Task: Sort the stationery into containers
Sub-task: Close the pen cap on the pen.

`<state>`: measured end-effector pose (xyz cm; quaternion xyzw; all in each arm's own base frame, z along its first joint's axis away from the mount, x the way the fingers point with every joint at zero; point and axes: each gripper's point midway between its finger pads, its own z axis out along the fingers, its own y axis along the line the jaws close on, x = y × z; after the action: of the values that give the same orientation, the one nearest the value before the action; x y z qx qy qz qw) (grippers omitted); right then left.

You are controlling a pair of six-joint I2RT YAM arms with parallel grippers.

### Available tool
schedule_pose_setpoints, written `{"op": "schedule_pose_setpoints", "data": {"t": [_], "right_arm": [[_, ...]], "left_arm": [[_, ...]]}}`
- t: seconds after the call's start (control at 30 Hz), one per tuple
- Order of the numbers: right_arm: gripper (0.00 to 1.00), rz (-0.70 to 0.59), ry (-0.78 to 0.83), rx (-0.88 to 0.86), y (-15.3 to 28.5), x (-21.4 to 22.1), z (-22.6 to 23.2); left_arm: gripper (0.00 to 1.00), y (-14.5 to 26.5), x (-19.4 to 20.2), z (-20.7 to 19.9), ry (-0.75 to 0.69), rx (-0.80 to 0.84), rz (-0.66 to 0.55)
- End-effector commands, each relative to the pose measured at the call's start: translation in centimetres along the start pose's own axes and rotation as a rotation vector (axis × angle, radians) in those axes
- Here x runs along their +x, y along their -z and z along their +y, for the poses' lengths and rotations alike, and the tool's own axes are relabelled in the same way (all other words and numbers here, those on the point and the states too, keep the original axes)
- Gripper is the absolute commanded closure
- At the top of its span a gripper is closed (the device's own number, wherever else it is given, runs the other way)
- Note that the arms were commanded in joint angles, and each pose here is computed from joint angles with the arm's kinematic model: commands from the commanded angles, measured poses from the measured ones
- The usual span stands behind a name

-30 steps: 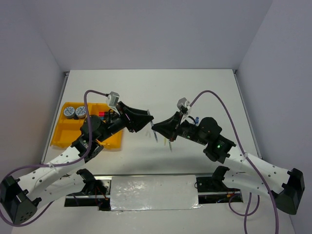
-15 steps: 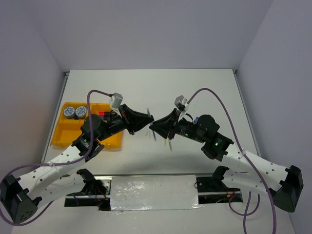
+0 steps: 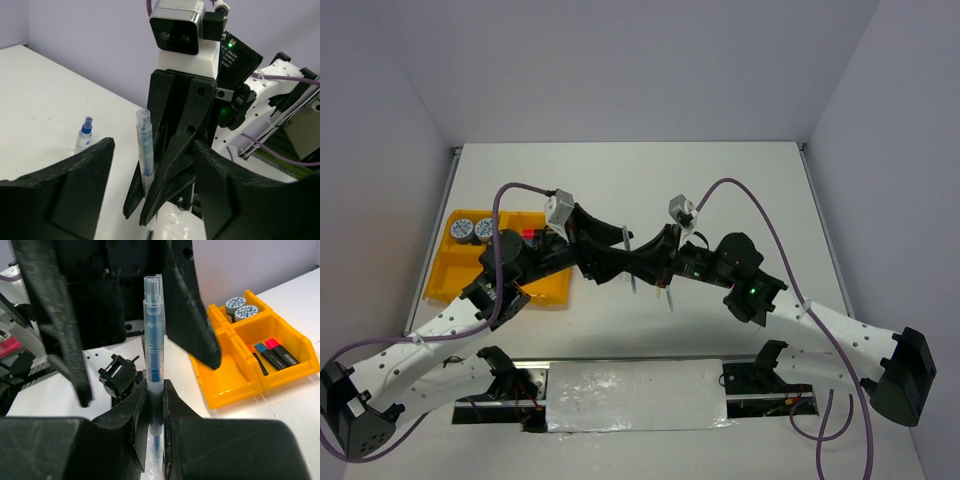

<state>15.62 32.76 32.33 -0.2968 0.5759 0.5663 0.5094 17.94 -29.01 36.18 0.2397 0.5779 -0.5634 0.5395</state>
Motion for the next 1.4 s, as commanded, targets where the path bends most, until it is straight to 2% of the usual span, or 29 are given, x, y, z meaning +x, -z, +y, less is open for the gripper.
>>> {"op": "schedule_pose_setpoints", "data": {"t": [0.0,0.17,0.27,0.3,0.4,0.77,0.8,0.83,0.87,1.03,1.07,1.17,1.37], "right_arm": [[1.0,-0.032,0.027,-0.032,-0.1,-1.2,0.9],[1.0,-0.012,0.024,-0.026,-0.1,-0.4,0.5],[1.0,-0.016,0.033,-0.03,-0.1,-0.6,0.6],[1.0,-0.011,0.032,-0.027,0.0,-0.6,0.6],[1.0,-0.012,0.037,-0.023,-0.1,-0.7,0.6],[1.0,-0.015,0.036,-0.002,-0.3,-1.3,0.3],[1.0,-0.016,0.036,-0.006,-0.3,-1.3,0.3],[1.0,-0.014,0.037,-0.007,-0.3,-1.3,0.3],[1.0,-0.014,0.037,-0.007,-0.4,-1.4,0.3],[1.0,-0.016,0.045,-0.003,-0.7,-2.0,0.3],[1.0,-0.009,0.043,0.002,-0.8,-1.9,0.2],[1.0,-0.013,0.059,0.017,-1.0,-2.8,-0.1],[1.0,-0.026,0.128,0.041,-1.8,-6.4,-1.0]], "left_arm": [[0.2,-0.1,-3.5,-1.1,-0.079,-0.005,-0.069],[0.18,0.2,-6.8,-0.8,-0.114,-0.096,-0.145],[0.25,-0.1,-7.6,-0.1,-0.109,-0.149,-0.139],[0.31,-0.4,-7.4,0.2,-0.105,-0.156,-0.127],[0.38,-0.7,-7.1,0.1,-0.096,-0.145,-0.107],[0.37,-0.7,-4.7,0.5,-0.059,-0.137,-0.02],[0.39,-0.6,-4.6,0.5,-0.058,-0.139,-0.016],[0.47,-0.6,-4.4,0.5,-0.056,-0.138,-0.011],[0.51,-0.5,-4.1,0.6,-0.051,-0.141,-0.003],[0.61,-0.7,-3.2,0.6,-0.028,-0.125,0.03],[0.78,-0.7,-3.0,0.5,-0.023,-0.119,0.041],[0.98,-0.6,-2.4,0.5,-0.006,-0.12,0.062],[1.0,0.1,0.9,1.8,0.065,-0.173,0.165]]}}
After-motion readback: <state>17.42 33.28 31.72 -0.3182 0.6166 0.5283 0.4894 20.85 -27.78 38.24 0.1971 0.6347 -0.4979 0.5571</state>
